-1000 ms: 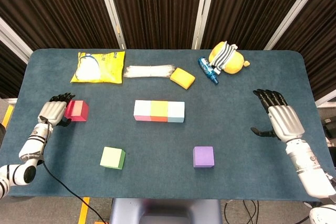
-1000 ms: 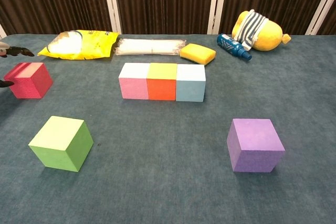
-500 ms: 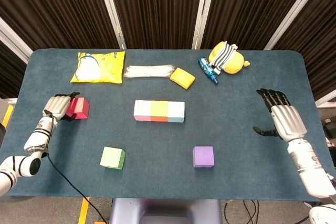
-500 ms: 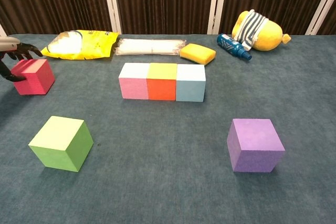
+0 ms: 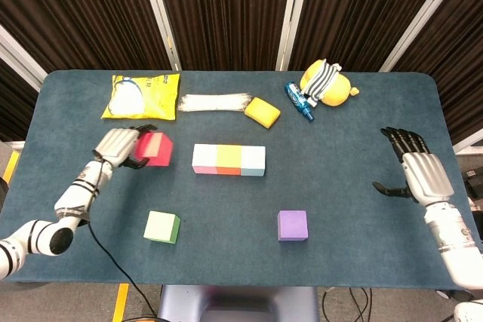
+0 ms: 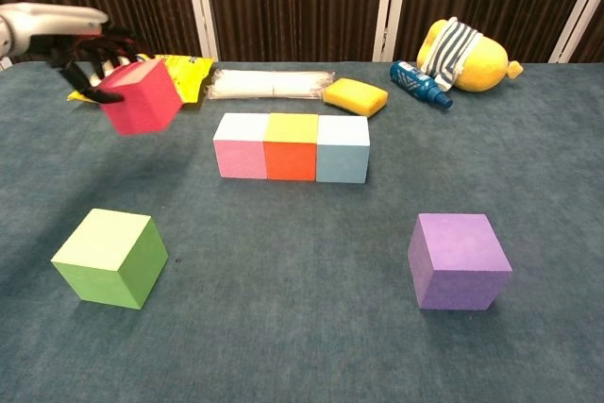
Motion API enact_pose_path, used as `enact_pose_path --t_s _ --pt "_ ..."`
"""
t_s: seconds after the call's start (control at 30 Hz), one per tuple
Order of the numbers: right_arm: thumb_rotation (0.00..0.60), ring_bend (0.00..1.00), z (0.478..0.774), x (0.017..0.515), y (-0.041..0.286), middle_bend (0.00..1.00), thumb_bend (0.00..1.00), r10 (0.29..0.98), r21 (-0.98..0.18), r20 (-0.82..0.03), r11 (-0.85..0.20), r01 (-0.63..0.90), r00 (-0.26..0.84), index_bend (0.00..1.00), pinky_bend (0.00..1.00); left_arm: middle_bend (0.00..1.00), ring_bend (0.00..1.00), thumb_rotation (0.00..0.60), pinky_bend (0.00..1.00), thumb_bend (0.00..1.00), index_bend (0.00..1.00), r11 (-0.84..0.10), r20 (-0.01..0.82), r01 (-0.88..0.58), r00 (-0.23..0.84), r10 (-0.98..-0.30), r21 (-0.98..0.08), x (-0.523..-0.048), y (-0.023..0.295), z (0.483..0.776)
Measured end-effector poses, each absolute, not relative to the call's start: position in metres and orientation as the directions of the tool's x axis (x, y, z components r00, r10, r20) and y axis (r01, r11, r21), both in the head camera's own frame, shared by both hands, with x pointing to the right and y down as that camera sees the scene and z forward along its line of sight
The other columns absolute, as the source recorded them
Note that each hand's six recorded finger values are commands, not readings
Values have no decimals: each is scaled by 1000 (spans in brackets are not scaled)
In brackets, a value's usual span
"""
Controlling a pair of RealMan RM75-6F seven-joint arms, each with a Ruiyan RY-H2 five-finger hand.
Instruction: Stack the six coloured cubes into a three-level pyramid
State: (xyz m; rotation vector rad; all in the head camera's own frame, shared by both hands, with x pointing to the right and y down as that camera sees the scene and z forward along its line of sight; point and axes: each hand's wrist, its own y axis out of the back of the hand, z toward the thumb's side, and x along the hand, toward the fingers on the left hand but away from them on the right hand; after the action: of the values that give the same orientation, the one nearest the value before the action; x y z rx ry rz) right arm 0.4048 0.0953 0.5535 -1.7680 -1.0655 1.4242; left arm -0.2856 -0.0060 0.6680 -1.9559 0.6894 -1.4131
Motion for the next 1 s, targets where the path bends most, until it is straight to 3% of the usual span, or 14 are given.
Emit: enact_pose_path --t_s 0.43,0.73,1.0 --pt "600 0 554 425 100 151 293 876 -850 -477 -480 215 72 82 21 312 284 600 319 380 130 -625 593 -34 281 -755 -780 -192 -26 642" --pt "600 0 558 433 101 151 293 872 -844 -484 -486 227 66 82 21 309 284 600 322 379 124 -615 600 27 251 -759 -788 -138 -6 646" --pt "600 0 562 439 103 151 293 867 -838 -493 -494 231 64 82 21 298 273 600 319 378 116 -645 634 30 217 -742 -764 -121 2 655"
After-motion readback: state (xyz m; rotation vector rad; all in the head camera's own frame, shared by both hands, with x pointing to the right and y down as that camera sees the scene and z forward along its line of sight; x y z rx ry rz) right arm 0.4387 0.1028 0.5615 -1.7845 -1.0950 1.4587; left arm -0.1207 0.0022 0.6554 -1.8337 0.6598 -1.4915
